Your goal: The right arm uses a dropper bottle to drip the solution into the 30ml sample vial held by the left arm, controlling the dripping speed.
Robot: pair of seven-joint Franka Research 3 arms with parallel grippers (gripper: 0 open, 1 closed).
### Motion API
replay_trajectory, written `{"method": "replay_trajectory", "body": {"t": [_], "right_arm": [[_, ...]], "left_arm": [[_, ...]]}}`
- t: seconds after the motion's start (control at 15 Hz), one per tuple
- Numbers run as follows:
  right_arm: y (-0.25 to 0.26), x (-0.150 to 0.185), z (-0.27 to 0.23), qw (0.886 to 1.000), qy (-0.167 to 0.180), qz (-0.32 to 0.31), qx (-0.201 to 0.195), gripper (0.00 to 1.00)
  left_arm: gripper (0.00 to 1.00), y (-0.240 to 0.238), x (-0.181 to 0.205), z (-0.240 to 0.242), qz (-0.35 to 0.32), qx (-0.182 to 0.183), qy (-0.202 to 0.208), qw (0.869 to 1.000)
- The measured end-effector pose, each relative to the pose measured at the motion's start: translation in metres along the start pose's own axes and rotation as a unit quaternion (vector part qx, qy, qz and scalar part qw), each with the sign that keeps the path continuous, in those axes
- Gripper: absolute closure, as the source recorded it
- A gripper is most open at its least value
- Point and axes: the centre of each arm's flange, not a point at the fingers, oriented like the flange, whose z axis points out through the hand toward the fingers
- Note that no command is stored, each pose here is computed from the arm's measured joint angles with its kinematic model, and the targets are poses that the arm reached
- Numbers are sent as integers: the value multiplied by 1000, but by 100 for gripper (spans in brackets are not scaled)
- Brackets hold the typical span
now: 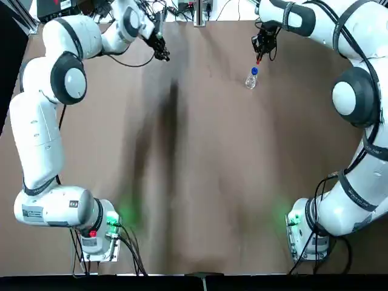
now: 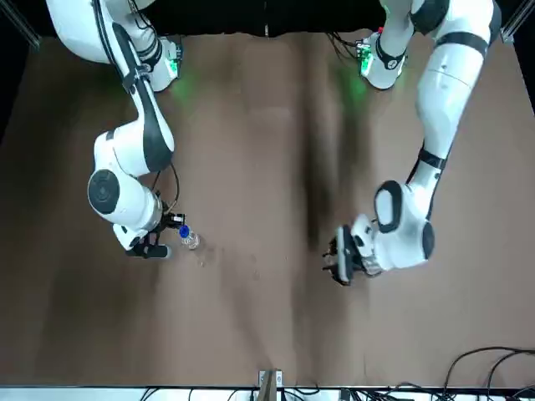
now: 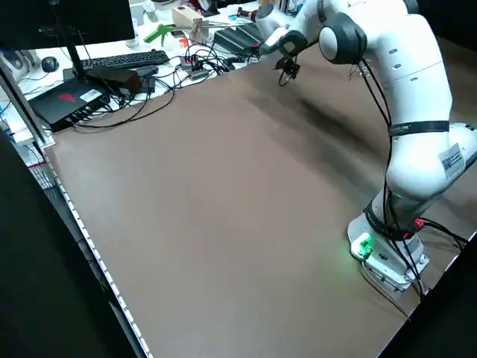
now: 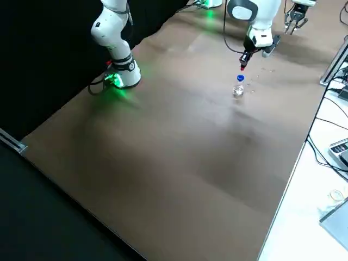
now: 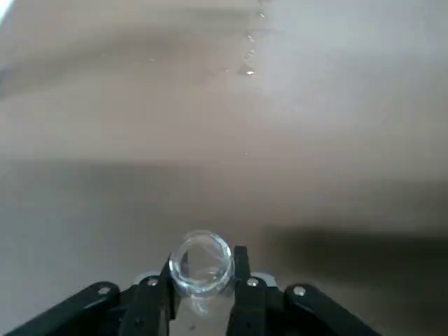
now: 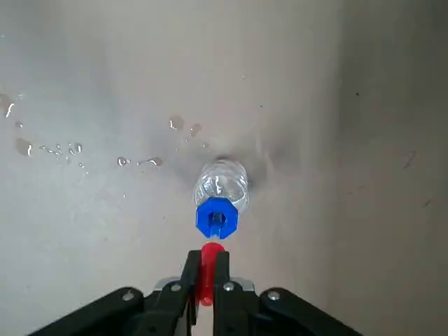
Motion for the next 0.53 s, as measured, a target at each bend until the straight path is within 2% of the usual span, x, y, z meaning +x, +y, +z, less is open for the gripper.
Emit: {"method": "replay_trajectory", "body": {"t": [0.13,0.27,0.53], "right_arm": [[1,-1,-8,1000,4,1,2,89],[2,-3,-14,1000,5,1,2,89],[2,-9,-30,1000,-7,0,0,89]], "left_arm": [[69,15,39,14,-8,-2,-28,1000],[69,29,69,27,-4,-3,-34,999],[69,50,105,47,8,-8,-45,999]]}}
